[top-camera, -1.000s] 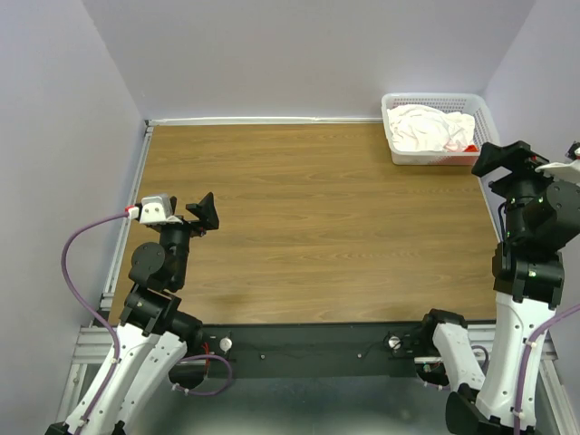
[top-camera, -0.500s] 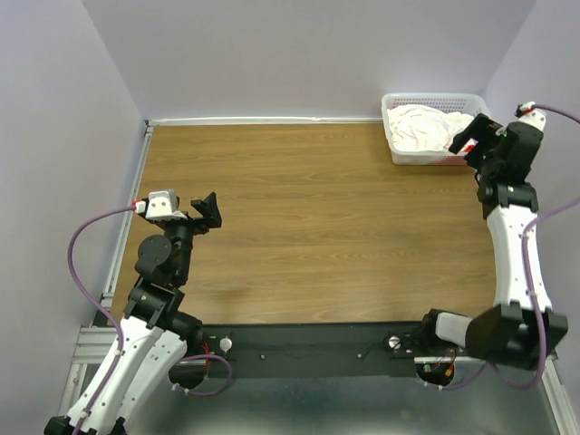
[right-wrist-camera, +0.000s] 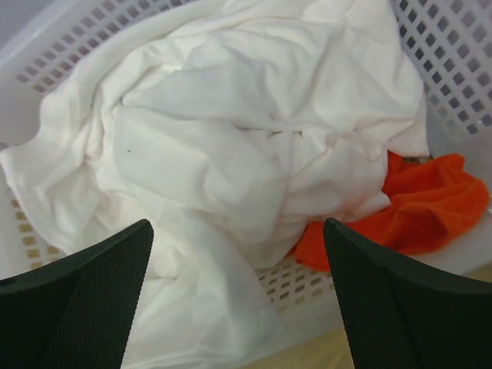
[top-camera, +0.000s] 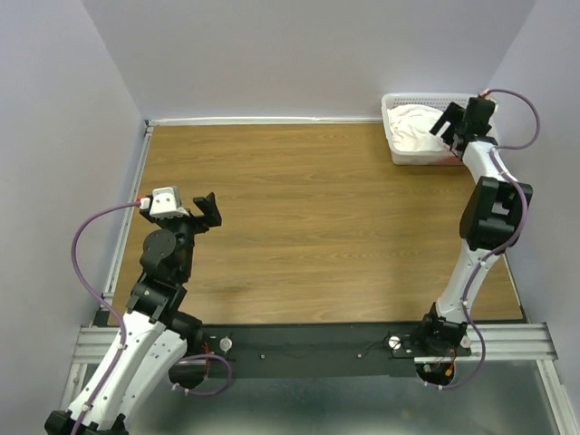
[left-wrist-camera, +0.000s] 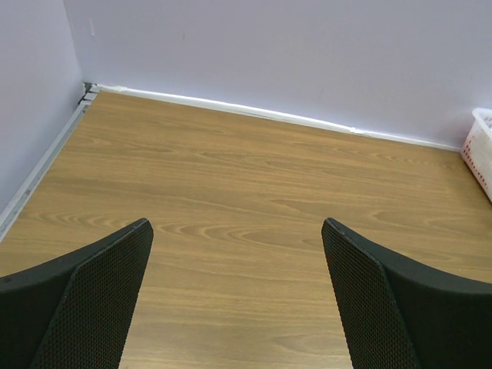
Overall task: Fold and stack the t-shirts
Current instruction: Grab the tshirt from the pile
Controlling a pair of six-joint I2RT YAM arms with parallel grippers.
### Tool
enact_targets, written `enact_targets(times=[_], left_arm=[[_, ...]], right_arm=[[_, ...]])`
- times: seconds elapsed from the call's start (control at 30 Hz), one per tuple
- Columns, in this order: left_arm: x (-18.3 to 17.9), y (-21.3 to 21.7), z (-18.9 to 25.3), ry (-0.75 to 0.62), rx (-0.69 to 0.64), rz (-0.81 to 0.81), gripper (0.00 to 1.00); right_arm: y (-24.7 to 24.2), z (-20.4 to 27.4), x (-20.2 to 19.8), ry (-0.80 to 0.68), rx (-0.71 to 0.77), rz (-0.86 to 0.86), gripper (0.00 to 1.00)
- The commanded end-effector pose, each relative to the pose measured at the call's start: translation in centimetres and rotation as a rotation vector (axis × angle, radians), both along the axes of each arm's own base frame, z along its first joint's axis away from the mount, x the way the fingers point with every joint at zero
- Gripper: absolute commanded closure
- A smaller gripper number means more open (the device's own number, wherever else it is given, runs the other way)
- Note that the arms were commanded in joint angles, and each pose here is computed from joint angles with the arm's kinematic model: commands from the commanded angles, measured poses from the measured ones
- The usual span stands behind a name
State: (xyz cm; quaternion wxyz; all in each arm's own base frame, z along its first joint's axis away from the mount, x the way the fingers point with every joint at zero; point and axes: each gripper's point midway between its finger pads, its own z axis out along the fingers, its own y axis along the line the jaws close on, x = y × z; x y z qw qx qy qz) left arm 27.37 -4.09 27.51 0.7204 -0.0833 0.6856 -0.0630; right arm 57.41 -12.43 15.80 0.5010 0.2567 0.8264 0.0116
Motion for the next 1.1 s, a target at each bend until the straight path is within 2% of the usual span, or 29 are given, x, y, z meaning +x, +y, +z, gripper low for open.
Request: enact_targets(times=[0.0,0.13,0.2,0.3,0.33,0.43,0.47,0.57,0.8,0.83,0.9,0.93,1.03,1.07], left_arm=[[0.0,1.0,-0.4,0.004,0.012,0.050,0.02],[0.3,1.0,-0.7,0.016,0.027,0.055,0.02],[0.5,1.0,-1.0,0.028,0.035,0.058,0.02],[0.7,0.9,-1.4,0.039,0.041,0.060,0.02],[0.8,1.0,-1.4,0.040,0.042,0.061,0.02],[0.8,0.8,-1.3,0.039,0.046,0.051,0.02],[0.9,0.7,-1.4,0.040,0.048,0.046,0.02],[0.9,0.3,-1.2,0.037,0.046,0.028,0.02],[0.8,-0.1,-1.0,0.028,0.021,0.004,0.02],[0.8,-0.1,-0.8,0.025,0.011,0.004,0.02],[0.5,-0.3,-0.4,0.011,-0.002,-0.007,0.02],[0.5,-0.4,-0.3,0.006,-0.013,-0.014,0.02],[0.1,-0.8,0.5,-0.029,-0.030,-0.044,0.02],[-0.2,-1.0,0.9,-0.046,-0.040,-0.058,0.02]], right_arm=[[0.0,-1.7,3.9,-0.028,0.035,0.026,0.05],[0.8,-3.2,6.2,-0.037,0.058,0.093,0.11],[1.3,-3.5,7.0,-0.045,0.069,0.135,0.20],[2.1,-3.1,8.3,-0.075,0.081,0.196,0.44],[2.6,-2.7,8.6,-0.088,0.090,0.219,0.61],[3.2,-1.8,8.8,-0.104,0.091,0.239,0.81],[3.4,-1.5,8.7,-0.106,0.090,0.243,0.97],[4.6,0.9,8.3,-0.137,0.093,0.268,1.00],[10.1,15.1,5.6,-0.345,0.011,0.356,1.00],[11.2,19.6,4.1,-0.417,-0.011,0.370,1.00],[11.9,23.9,2.3,-0.490,-0.031,0.375,0.99],[12.4,27.9,0.2,-0.558,-0.049,0.381,0.99],[13.0,33.7,-3.7,-0.664,-0.069,0.396,1.00],[13.6,37.4,-6.7,-0.735,-0.086,0.417,0.99]])
